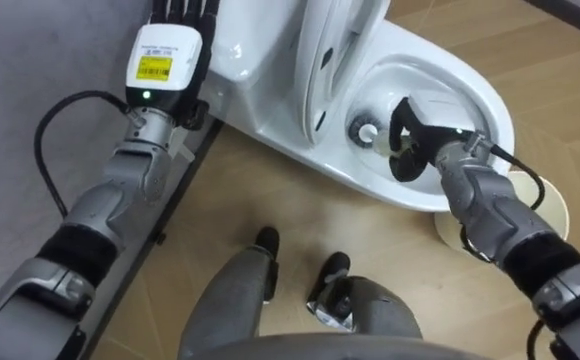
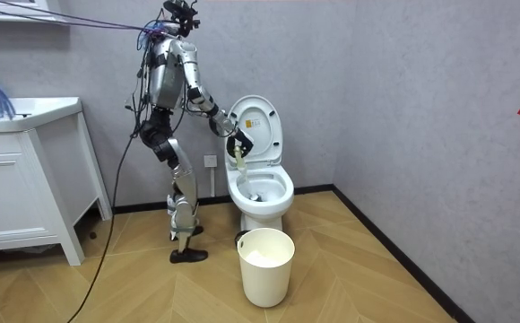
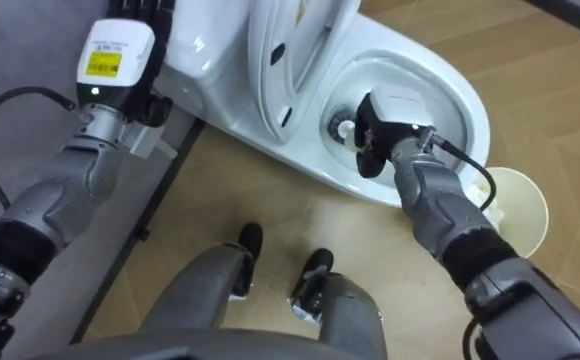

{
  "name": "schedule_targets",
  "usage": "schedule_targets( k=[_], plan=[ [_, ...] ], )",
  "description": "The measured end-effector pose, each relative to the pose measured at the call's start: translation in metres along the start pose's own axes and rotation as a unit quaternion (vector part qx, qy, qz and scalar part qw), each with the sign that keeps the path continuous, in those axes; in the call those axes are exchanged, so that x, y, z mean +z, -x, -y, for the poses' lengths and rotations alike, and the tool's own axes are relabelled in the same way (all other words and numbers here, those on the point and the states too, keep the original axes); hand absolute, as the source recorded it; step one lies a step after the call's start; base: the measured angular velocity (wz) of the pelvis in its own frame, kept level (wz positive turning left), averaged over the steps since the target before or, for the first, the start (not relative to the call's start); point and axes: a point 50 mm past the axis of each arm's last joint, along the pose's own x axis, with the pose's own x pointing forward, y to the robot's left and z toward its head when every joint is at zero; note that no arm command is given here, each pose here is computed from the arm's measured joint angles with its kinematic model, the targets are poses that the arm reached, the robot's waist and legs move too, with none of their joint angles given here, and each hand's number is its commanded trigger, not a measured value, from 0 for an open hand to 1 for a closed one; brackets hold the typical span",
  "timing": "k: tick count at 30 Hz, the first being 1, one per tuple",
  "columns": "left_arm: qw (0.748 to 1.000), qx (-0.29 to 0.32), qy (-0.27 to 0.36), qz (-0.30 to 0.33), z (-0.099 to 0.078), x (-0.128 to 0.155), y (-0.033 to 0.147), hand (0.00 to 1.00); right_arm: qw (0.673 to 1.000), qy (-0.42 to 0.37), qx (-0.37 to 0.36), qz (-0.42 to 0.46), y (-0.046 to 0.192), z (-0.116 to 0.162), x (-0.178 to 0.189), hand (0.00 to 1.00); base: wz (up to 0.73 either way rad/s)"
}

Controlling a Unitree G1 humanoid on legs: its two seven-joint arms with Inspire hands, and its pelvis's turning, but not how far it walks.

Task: Brush toilet

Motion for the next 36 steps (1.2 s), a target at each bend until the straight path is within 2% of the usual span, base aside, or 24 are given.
schedule_targets(
  k=[9,28,31,36],
  plan=[
    [1.0,0.027,-0.003,0.008,-0.014,-0.011,0.004,0.0,0.997,0.018,0.019,0.068,0.018,0.022,0.027,1.0,-0.06],
    [0.999,0.041,0.0,0.021,-0.014,-0.012,0.005,0.0,0.994,0.024,0.04,0.097,0.022,0.035,0.04,1.0,-0.02],
    [0.998,0.052,-0.005,0.028,-0.017,-0.018,0.006,0.0,0.995,0.002,0.023,0.094,0.017,0.043,0.032,1.0,-0.03],
    [0.997,0.066,-0.01,0.032,-0.023,-0.023,0.003,0.0,0.987,-0.158,-0.013,0.041,-0.009,0.062,-0.006,1.0,0.0]
  ],
)
